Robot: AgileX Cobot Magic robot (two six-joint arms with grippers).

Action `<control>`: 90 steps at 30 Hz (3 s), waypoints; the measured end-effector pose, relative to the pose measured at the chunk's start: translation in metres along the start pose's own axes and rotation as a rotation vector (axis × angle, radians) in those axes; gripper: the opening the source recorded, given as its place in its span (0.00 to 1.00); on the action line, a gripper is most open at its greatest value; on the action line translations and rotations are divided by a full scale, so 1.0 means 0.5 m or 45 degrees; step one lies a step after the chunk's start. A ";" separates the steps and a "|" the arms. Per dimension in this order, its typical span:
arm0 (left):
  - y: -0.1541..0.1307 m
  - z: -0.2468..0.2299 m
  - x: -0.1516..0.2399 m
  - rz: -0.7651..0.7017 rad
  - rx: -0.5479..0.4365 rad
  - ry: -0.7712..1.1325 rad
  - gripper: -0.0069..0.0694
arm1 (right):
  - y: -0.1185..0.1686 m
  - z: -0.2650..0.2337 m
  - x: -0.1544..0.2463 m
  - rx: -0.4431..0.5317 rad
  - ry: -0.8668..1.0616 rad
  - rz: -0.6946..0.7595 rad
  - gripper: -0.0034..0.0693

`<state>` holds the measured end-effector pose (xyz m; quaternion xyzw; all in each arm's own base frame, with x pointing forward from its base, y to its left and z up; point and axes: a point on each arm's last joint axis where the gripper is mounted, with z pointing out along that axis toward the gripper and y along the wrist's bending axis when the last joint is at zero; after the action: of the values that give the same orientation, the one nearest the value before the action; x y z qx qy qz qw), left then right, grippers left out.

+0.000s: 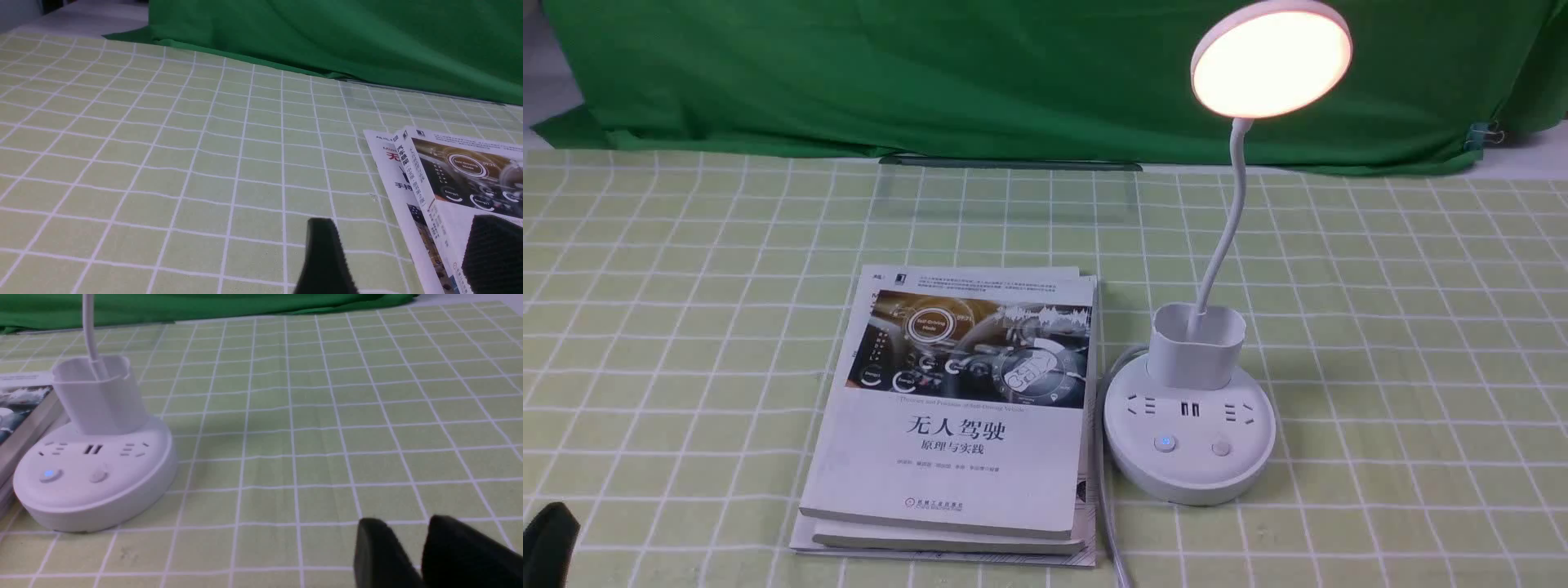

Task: Turn off the desk lamp on the green coffee tablecloth by hand.
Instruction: 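Press the power button on the lamp base to turn the lamp off with the right gripper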

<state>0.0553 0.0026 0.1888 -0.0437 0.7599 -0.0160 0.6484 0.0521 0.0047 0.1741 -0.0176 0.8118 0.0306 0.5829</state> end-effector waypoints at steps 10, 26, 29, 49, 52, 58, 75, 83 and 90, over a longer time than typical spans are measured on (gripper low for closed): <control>0.000 0.000 0.000 0.000 0.000 0.000 0.63 | 0.000 0.000 0.000 0.000 0.000 0.000 0.38; 0.000 0.000 0.000 0.000 0.000 0.000 0.63 | 0.000 0.000 0.000 0.000 0.000 0.000 0.38; 0.000 0.000 0.000 0.000 0.000 0.000 0.63 | 0.000 0.000 0.000 0.000 0.000 0.000 0.38; 0.000 0.000 0.000 0.000 0.000 0.000 0.63 | 0.001 -0.007 -0.051 -0.125 -0.349 0.805 0.36; 0.000 0.000 0.000 0.000 0.000 0.000 0.63 | 0.004 -0.009 -0.056 -0.120 -0.290 0.772 0.31; 0.000 0.000 0.000 0.000 0.000 0.000 0.63 | 0.025 -0.032 -0.164 -0.173 -0.027 0.396 0.12; 0.000 0.000 0.000 0.000 0.000 0.000 0.63 | 0.144 0.235 -0.327 -0.406 1.085 -0.213 0.12; 0.000 0.000 0.000 0.000 0.000 0.000 0.63 | 0.242 0.372 -0.276 -0.461 1.304 -0.417 0.12; 0.000 0.000 0.000 0.000 0.000 0.000 0.63 | 0.304 0.429 -0.225 -0.507 1.359 -0.494 0.11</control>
<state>0.0553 0.0026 0.1888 -0.0437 0.7599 -0.0160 0.6484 0.2810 0.1705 0.2170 -0.2873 0.9529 0.0621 0.0752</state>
